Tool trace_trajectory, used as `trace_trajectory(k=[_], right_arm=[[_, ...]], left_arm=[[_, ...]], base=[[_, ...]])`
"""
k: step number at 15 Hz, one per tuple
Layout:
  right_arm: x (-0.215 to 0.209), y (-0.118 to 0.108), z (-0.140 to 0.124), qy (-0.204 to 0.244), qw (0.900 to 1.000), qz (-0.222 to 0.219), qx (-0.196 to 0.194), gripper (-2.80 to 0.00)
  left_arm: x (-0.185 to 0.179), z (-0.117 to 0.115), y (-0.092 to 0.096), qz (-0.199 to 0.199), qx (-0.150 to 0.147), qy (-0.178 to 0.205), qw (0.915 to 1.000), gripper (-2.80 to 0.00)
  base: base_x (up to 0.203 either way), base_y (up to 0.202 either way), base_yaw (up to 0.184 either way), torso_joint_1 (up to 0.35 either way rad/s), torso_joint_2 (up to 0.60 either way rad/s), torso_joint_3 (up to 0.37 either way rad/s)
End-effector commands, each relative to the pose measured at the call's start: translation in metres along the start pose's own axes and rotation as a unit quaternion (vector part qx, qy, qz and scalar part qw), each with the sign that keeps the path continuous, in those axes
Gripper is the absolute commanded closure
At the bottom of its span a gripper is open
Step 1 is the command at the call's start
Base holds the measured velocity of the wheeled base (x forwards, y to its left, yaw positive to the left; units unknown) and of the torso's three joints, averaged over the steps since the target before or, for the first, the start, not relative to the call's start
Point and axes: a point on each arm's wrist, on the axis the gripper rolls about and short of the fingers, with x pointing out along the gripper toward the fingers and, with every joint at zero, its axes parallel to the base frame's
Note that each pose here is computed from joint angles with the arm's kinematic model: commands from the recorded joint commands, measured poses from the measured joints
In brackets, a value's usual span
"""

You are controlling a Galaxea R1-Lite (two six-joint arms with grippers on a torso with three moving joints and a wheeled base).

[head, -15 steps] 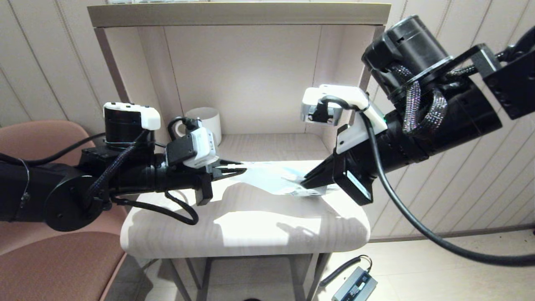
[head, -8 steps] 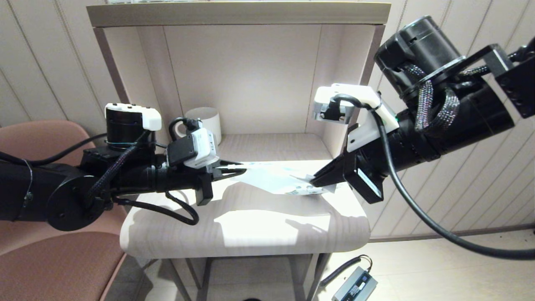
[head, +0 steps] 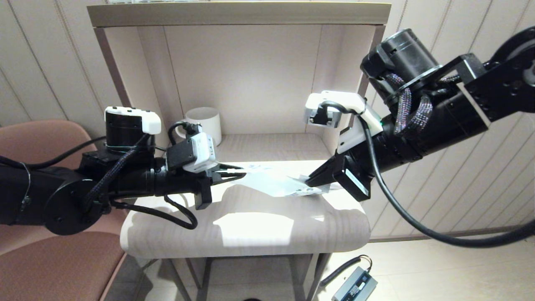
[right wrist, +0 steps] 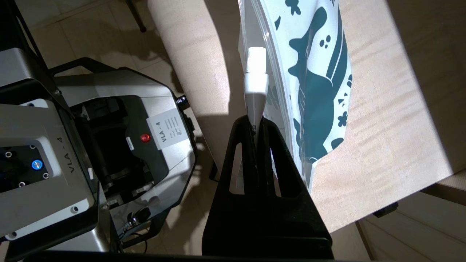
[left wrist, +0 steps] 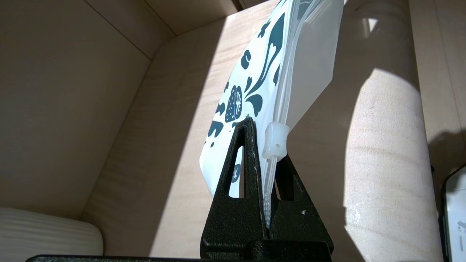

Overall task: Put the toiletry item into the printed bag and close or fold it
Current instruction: Place the toothpaste in the storage bag

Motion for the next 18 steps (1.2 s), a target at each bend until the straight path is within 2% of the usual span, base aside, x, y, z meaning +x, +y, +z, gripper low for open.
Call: trace_trajectory(k=[1,7,12,18], right_arm=[[0.004,-0.003,-0.001,0.006,1.000,0.002,0.002,0.00],[0.022,-0.009,0.001,0.014,1.000,0.008,0.004,0.00],[0.031,-0.012,0.017,-0.005,1.000,0.006,-0.001,0.00],[0.052,-0.009,0.025,-0.003,1.000,0.009,-0.007,0.00]], left_arm=[[0.000,0.001,0.000,0.001,0.005,-0.003,1.0000,0.00],[0.001,0.002,-0.004,-0.007,0.004,-0.004,1.0000,0.00],[0.003,0.004,-0.007,-0.013,0.006,-0.008,0.9999,0.00],[0.005,0.007,-0.010,-0.018,0.007,-0.012,0.9998,0.00]], base=[[0.000,0.000,0.000,0.000,0.00,0.000],[0.000,0.000,0.000,0.000,0.00,0.000],[0.000,0.000,0.000,0.000,0.00,0.000],[0.000,0.000,0.000,0.000,0.00,0.000]])
